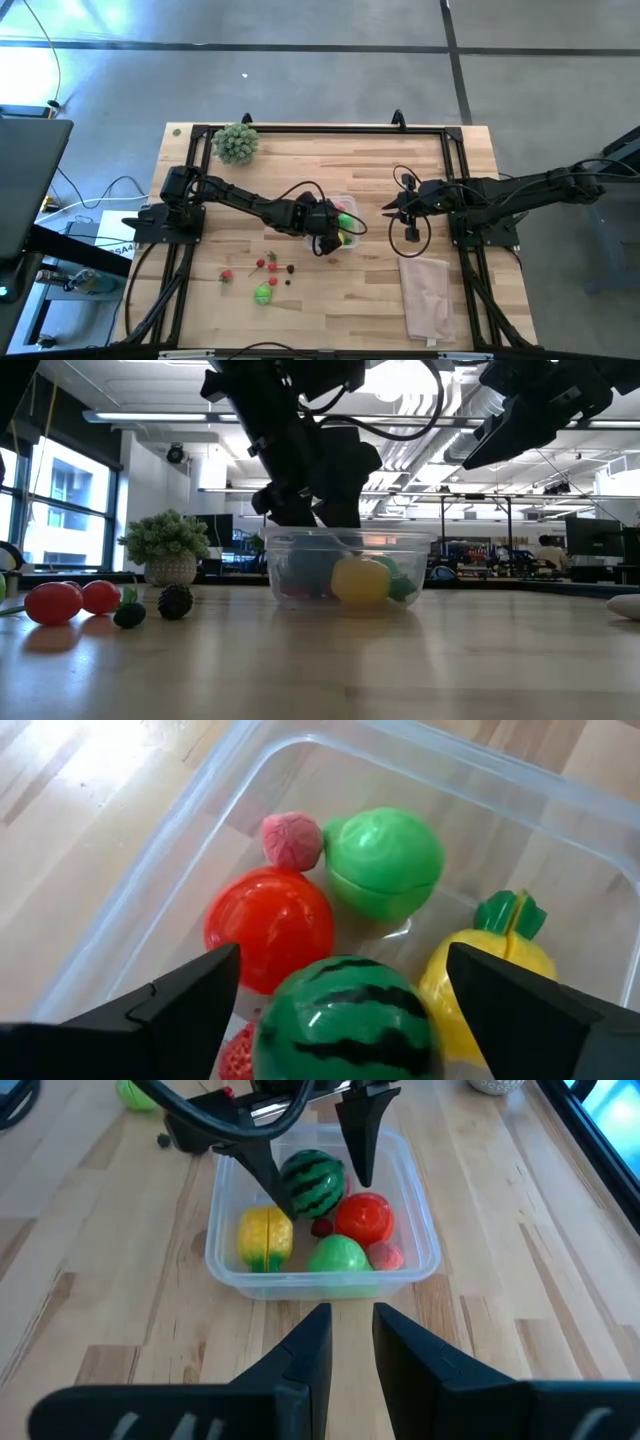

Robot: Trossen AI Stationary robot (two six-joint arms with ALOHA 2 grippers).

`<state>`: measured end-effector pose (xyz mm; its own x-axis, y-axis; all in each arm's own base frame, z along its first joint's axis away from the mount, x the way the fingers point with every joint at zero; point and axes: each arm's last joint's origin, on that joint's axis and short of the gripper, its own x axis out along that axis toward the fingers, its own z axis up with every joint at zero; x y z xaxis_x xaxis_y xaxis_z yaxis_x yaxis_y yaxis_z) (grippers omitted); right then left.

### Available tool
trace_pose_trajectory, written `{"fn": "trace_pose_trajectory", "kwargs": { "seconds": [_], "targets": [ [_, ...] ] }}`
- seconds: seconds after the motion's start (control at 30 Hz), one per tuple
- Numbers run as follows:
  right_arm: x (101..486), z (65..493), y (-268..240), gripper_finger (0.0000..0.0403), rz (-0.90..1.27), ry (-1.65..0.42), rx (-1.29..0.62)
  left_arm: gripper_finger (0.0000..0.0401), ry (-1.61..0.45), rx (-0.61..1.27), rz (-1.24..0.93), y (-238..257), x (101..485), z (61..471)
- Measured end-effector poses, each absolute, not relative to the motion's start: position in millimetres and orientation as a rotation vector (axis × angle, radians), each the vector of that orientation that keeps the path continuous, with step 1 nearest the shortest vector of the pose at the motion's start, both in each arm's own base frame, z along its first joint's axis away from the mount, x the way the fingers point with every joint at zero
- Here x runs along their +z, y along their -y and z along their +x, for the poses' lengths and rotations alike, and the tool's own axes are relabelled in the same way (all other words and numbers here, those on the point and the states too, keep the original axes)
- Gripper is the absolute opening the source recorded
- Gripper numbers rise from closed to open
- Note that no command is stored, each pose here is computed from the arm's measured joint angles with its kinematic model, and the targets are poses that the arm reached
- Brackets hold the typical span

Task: Pick and placing Produce into tupperware
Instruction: Put the green cabbage into the transparent bin

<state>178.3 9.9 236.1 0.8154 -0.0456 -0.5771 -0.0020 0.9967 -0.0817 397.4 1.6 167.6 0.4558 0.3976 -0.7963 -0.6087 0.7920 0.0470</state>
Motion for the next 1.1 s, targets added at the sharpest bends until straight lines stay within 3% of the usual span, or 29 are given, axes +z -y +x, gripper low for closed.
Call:
{"fn": "trace_pose_trajectory", "kwargs": {
  "seconds": [0.23,0.47,0.67,0.87,1.0,1.1],
  "targets": [
    [236,178,-10,0.0067,-0.08,-0.617,-0.023,0.0344,-0.892,0.632,-0.254,-2,172,400],
    [236,178,-10,0.0067,-0.08,-0.617,-0.023,0.0322,-0.89,0.642,-0.272,-2,203,397],
    [236,178,-10,0.0067,-0.08,-0.62,-0.023,0.0305,-0.95,0.806,-0.495,-2,247,371],
    [236,178,-10,0.0067,-0.08,-0.62,-0.024,0.0299,-1.115,1.123,-0.813,1,292,322],
    [236,178,-10,0.0067,-0.08,-0.621,-0.023,0.0299,-1.22,1.31,-1.068,8,302,299],
    [236,179,-10,0.0067,-0.08,-0.619,-0.024,0.0299,-1.228,1.358,-1.127,18,298,292]
  ]
}}
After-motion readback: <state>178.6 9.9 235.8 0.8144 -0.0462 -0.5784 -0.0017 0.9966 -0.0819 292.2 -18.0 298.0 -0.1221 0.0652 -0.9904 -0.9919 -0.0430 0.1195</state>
